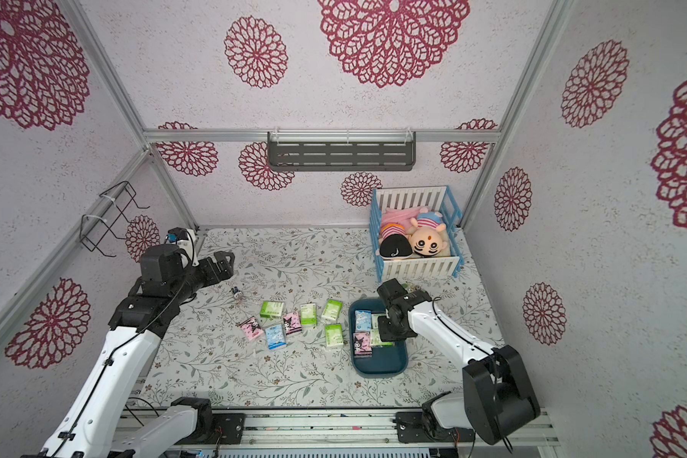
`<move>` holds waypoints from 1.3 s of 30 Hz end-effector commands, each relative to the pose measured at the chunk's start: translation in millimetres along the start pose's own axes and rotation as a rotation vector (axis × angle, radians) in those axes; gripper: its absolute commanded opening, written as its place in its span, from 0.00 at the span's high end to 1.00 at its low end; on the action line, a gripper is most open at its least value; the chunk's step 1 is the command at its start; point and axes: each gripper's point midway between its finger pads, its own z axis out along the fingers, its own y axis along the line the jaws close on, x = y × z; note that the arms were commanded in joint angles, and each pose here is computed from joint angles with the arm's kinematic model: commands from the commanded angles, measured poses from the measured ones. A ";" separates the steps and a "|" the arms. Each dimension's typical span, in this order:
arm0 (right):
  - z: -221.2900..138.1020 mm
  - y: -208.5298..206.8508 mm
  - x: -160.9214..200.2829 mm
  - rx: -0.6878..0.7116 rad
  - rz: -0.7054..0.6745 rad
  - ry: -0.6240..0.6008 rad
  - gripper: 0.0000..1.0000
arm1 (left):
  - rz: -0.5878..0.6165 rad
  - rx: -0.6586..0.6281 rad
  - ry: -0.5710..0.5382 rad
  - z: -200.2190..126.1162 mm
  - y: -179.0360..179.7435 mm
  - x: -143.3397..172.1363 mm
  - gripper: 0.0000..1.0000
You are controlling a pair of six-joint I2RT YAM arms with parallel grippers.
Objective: Put the pocket tissues into the storage box
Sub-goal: Place the pocket tissues in the storage box.
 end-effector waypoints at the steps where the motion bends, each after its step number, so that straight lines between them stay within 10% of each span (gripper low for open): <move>1: 2.5 2.7 -18.9 -0.013 0.007 -0.071 0.74 | 0.016 0.005 -0.013 0.3 -3.9 -7.0 0.03; 5: 0.2 -1.8 -22.1 0.012 0.021 -0.089 0.48 | 0.021 0.004 -0.012 -0.6 -4.1 -7.9 0.03; 10: -19.4 -0.8 -27.0 -0.001 0.037 -0.150 0.43 | 0.013 0.011 -0.013 0.8 -5.6 -8.3 0.03; 14: -22.1 22.3 -6.8 -0.081 0.051 -0.148 0.54 | 0.001 0.023 -0.016 3.1 -7.9 -9.7 0.03; 17: -15.1 32.1 13.3 -0.103 0.083 -0.115 1.00 | -0.001 0.024 -0.014 5.3 -7.6 -9.1 0.03; 39: 28.4 10.7 5.7 0.037 0.119 -0.048 1.00 | 0.013 0.004 -0.009 6.0 -3.7 -6.6 0.03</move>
